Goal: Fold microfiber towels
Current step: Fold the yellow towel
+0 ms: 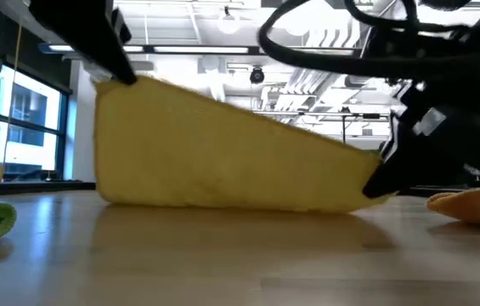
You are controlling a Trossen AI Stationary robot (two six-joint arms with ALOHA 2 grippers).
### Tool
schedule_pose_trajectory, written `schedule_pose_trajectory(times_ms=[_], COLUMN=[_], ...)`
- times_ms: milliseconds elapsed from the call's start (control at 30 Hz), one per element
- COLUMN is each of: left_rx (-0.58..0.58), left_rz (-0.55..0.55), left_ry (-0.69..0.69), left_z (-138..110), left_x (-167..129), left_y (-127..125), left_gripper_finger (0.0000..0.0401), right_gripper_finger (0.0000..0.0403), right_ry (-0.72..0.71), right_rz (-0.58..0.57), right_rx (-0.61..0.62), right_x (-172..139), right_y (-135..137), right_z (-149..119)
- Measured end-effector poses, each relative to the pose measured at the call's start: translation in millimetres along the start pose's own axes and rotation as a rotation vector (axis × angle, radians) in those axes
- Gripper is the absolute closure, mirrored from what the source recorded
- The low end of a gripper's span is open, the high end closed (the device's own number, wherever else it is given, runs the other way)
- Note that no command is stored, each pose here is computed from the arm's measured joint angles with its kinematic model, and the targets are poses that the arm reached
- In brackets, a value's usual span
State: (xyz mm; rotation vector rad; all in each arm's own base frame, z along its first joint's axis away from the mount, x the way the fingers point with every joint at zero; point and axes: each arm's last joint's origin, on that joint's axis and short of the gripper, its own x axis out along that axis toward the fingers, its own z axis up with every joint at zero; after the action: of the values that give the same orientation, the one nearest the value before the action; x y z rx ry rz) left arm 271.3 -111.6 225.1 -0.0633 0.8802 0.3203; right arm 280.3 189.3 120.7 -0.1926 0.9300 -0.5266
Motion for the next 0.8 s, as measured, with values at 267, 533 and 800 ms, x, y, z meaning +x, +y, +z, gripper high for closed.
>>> schedule_pose_trajectory(times_ms=[267, 533, 800], left_rx=[-0.073, -0.127, -0.11], left_rz=[0.001, 0.037, 0.033], left_ry=[-0.018, -0.013, 0.014], left_z=[-8, -46, -48], left_x=[-26, -20, -13], left_y=[0, -21, -18], left_gripper_finger=[0.0401, 0.0401, 0.0401], right_gripper_finger=[0.039, 0.0401, 0.0402], right_ry=[0.052, 0.056, 0.106], right_rz=[0.036, 0.075, 0.045], right_rx=[-0.104, -0.193, -0.273], right_x=[-19, -42, -31], right_y=[3, 3, -14], right_z=[22, 38, 51])
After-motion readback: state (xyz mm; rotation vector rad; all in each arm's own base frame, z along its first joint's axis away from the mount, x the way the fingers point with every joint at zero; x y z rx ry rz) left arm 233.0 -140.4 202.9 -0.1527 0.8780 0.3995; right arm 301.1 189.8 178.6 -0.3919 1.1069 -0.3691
